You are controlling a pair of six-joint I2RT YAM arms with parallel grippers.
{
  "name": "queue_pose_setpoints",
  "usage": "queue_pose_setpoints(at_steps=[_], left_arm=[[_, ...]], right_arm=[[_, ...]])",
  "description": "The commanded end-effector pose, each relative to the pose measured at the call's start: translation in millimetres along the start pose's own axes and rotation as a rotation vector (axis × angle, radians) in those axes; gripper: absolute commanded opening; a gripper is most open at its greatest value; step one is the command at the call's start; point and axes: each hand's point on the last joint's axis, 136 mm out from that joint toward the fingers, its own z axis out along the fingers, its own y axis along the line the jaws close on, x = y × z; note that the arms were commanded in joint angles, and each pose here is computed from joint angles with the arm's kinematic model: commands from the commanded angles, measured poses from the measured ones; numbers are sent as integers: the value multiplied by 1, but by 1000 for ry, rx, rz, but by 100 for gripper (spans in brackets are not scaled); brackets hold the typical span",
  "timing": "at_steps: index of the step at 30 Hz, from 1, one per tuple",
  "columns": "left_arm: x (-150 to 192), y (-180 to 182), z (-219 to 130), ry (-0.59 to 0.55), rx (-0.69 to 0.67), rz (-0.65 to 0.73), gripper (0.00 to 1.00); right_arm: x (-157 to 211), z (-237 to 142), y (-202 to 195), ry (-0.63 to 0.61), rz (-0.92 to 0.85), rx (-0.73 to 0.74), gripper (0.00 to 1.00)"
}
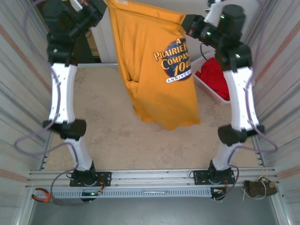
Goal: Fold the inside-out t-shirt
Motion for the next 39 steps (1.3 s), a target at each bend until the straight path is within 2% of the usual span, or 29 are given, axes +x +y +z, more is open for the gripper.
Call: queue_pose_setpoints(at_steps=[1,5,8,11,13,15,18,22,23,25,27,32,35,39], left_arm=[[-44,13,-6,-123,17,-141,0],[-75,-42,-33,-260,126,15,0],[-86,-68,-56,-319,179,103,0],[-81,-90,-76,-336,194,207,0],[-68,-93,-85,-331,199,235,0],[-41,-70,-89,-296,151,217,0],[24,-3,-101,-177,-18,133,0],[127,85,-140,-31,-252,47,0],[148,105,-151,1,-304,10,0],[167,125,-168,26,-359,-49,0],[167,122,-173,23,-356,-39,0],[134,82,-159,21,-302,45,0],[115,64,-146,11,-258,63,0],[101,52,-129,8,-211,57,0]], right_arm=[[-14,-13,3,23,95,-59,0],[-73,-69,70,-253,-98,-190,0],[-100,-116,98,-466,-201,-210,0],[-94,-134,98,-516,-230,-189,0],[-73,-128,85,-474,-209,-175,0],[-38,-114,60,-393,-173,-135,0],[57,-83,0,-176,-87,-26,0],[222,-59,-73,178,21,154,0],[257,-58,-81,266,46,174,0],[303,-59,-75,405,75,149,0],[311,-61,-50,440,38,95,0],[275,-61,7,388,-1,-25,0],[260,-57,24,350,29,-76,0],[266,-46,28,345,123,-111,0]])
